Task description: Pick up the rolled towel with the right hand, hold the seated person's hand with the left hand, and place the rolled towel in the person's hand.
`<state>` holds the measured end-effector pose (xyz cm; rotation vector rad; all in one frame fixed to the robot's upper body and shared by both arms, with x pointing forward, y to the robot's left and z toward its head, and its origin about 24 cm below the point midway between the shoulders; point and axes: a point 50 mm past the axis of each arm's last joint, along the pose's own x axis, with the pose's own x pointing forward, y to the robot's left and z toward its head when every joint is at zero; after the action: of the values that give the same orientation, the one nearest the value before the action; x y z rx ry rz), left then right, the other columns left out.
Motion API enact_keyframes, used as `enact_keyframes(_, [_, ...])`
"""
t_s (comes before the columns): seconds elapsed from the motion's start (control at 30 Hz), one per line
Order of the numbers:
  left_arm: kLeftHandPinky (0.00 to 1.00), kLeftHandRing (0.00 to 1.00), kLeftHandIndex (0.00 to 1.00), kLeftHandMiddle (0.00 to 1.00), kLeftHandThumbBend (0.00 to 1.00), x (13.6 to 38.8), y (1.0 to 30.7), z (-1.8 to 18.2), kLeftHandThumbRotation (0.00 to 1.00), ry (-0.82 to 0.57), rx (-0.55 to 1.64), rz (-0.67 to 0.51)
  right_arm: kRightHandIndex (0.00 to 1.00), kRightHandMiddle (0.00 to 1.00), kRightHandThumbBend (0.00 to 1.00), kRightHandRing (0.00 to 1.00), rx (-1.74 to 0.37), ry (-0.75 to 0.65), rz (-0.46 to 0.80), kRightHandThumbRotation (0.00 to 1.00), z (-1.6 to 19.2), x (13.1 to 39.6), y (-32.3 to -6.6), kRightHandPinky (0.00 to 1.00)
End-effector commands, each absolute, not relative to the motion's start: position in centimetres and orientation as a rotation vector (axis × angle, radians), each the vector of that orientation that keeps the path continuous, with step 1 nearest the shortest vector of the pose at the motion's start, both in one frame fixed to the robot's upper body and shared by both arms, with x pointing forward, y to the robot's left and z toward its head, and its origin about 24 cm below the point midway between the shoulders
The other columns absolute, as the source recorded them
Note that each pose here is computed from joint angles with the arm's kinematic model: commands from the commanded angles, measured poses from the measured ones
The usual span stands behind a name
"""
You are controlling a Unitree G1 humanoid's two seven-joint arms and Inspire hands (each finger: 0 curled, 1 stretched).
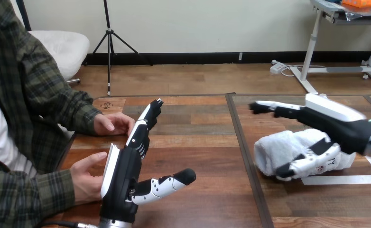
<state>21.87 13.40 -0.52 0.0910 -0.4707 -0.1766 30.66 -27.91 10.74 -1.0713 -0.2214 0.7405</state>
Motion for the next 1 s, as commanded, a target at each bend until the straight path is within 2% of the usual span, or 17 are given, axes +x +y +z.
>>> enact_keyframes(0.0, [0.94,0.94,0.91,0.95,1.00,22.5,13.1,0.8,0.48,-0.548,0.085,-0.181,0.97,0.94,1.00,0.96,-1.199,-0.265,0.691,0.48,14.8,32.2,-28.5,0.91])
enact_keyframes(0.47, [0.93,0.94,0.91,0.94,1.00,22.2,13.1,0.8,0.48,-0.556,0.094,-0.183,1.00,0.97,1.00,1.00,-1.373,-0.134,0.710,0.44,16.3,32.8,-29.7,0.94])
enact_keyframes(0.97, [0.93,0.94,0.91,0.94,1.00,21.8,13.1,0.8,0.48,-0.557,0.090,-0.184,1.00,0.97,1.00,1.00,-1.549,-0.012,0.674,0.51,17.0,33.8,-30.6,0.98])
